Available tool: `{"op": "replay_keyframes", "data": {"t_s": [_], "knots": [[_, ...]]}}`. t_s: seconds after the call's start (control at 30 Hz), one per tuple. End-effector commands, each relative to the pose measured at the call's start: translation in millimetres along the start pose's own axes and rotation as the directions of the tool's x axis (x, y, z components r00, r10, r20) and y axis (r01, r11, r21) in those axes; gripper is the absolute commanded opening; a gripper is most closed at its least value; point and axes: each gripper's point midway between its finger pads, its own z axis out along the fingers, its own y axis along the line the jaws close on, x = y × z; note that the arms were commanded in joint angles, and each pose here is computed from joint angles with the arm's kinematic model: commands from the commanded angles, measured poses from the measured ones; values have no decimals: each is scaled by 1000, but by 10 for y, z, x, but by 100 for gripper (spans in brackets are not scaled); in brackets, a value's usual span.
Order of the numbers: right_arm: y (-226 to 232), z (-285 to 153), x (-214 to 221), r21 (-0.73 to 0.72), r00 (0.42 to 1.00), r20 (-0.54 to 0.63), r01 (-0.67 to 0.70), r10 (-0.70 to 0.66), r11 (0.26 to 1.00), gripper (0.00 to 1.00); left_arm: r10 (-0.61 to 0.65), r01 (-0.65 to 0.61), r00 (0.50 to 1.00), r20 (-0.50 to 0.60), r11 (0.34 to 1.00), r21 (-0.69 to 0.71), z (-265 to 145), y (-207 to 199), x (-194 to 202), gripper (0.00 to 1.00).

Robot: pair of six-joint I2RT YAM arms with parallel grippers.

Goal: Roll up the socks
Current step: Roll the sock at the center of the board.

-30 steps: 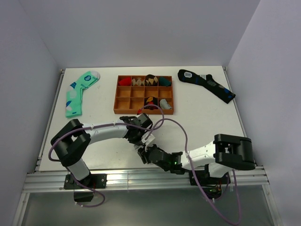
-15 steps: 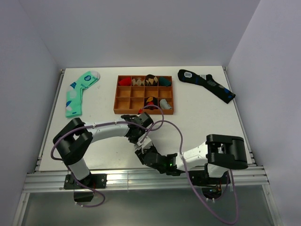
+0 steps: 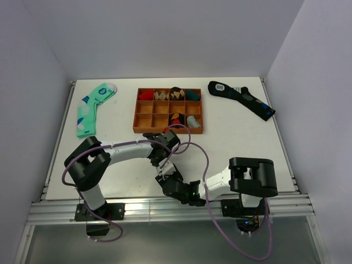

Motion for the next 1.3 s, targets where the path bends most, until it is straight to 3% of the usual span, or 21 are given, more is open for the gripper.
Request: {"op": "replay_keyframes", "data": {"t_s": [0.0, 0.33, 0.53, 0.57, 0.73, 0.97, 1.27], "knots": [[22, 31, 125, 11, 998, -43, 53, -52, 999, 57, 44, -42, 994, -99, 999, 27, 105, -67, 202, 0], [33, 80, 335, 14, 995, -91, 51, -49, 999, 50, 41, -24, 990, -132, 991, 130, 89, -231, 207, 0], [25, 77, 387, 12, 995, -98, 26, -25, 1000, 35, 33, 5, 987, -156, 973, 232, 46, -377, 221, 1], [15, 64, 411, 13, 995, -102, 22, -20, 1000, 23, 30, 8, 987, -158, 972, 234, 46, -381, 226, 1], [4, 40, 419, -13, 995, -97, -39, 37, 999, 14, -11, 58, 987, -158, 954, 294, 31, -438, 224, 2], [7, 35, 509, -25, 991, -121, -59, 55, 998, 8, -95, 139, 984, -148, 937, 322, 78, -450, 215, 16], [62, 39, 566, -54, 983, -157, -100, 90, 994, 5, -318, 318, 946, -60, 880, 352, -53, -404, -18, 31]]}}
